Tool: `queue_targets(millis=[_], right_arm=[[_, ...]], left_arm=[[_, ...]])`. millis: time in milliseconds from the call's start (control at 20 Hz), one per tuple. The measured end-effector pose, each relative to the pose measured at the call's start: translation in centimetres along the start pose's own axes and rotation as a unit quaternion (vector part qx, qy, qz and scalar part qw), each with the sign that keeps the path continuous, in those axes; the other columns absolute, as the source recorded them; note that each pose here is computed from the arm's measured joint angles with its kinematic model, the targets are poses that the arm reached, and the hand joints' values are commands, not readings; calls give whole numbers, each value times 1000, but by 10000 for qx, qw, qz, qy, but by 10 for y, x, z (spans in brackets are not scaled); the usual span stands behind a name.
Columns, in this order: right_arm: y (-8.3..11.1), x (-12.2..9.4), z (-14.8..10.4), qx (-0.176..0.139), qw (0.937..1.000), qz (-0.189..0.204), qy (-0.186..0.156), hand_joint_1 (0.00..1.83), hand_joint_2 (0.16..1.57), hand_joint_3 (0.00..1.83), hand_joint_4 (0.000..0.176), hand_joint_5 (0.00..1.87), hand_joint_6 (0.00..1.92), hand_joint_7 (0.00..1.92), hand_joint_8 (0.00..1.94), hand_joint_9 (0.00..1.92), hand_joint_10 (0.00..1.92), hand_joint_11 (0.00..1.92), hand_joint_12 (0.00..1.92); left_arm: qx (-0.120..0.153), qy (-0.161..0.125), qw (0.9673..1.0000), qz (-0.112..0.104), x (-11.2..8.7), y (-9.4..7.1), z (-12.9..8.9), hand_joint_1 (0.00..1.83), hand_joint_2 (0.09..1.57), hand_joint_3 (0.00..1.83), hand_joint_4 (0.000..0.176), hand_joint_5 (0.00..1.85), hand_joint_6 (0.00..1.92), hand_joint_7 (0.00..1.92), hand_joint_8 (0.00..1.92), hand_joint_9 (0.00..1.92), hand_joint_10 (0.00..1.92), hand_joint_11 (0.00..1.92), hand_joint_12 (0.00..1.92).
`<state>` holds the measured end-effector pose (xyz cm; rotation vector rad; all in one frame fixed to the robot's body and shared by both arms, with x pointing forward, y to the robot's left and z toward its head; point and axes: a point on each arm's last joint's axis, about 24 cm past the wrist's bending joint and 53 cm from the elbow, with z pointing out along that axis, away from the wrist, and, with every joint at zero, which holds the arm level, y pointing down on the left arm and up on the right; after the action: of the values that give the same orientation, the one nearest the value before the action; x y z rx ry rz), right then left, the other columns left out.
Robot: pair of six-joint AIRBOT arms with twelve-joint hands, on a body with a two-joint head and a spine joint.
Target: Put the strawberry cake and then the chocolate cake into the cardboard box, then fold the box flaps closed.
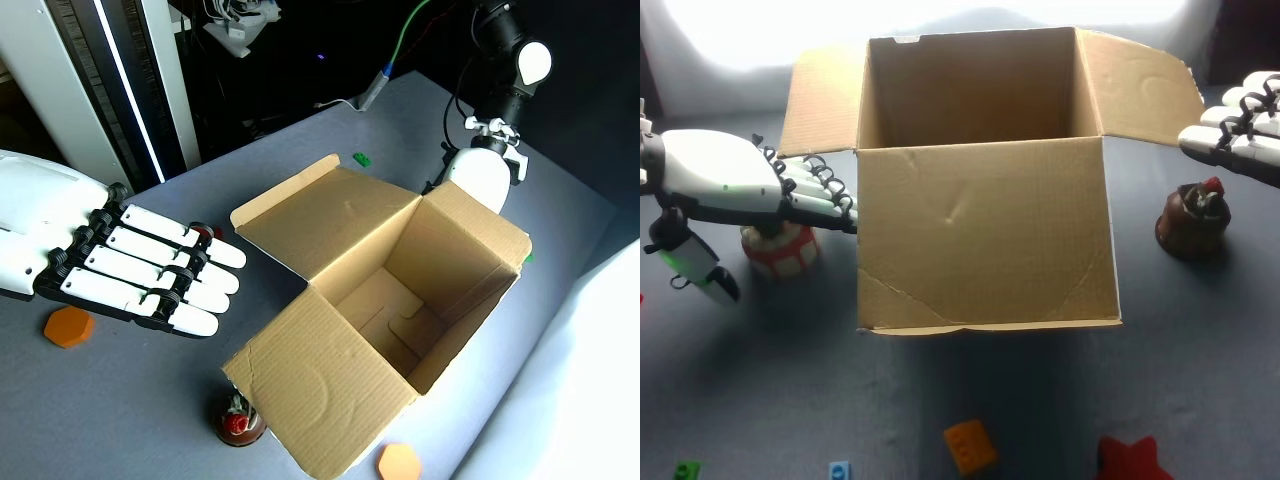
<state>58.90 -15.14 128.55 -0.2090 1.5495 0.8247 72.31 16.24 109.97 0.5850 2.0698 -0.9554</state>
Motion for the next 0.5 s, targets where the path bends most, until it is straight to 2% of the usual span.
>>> queue_targets(millis=[100, 200, 250, 500], right_arm=[[0, 0, 0, -1, 10000, 5, -6, 1119, 964, 0, 3, 0, 0, 3, 1, 0, 0, 0, 0], [0, 0, 0, -4, 10000, 2, -9, 1105, 970, 3, 14, 0, 0, 0, 0, 0, 0, 0, 0], [0, 0, 0, -3, 10000, 3, -9, 1084, 979, 7, 5, 0, 0, 7, 3, 0, 0, 0, 0], [0, -1, 0, -5, 10000, 3, -12, 1067, 980, 6, 5, 0, 0, 0, 0, 0, 0, 0, 0]], left_arm=[[25, 4, 10000, 18, 0, -2, 4, 1153, 891, 0, 58, 39, 3, 40, 0, 67, 1, 0, 513], [40, 30, 10000, 71, 2, -2, 8, 1152, 905, 4, 49, 42, 2, 43, 0, 86, 5, 0, 547], [20, 29, 9999, 101, 1, 0, 9, 1140, 897, 0, 61, 43, 1, 38, 0, 82, 1, 0, 592], [-58, 9, 9999, 154, -1, 5, 9, 1132, 905, 3, 57, 33, 0, 39, 1, 72, 3, 0, 546]])
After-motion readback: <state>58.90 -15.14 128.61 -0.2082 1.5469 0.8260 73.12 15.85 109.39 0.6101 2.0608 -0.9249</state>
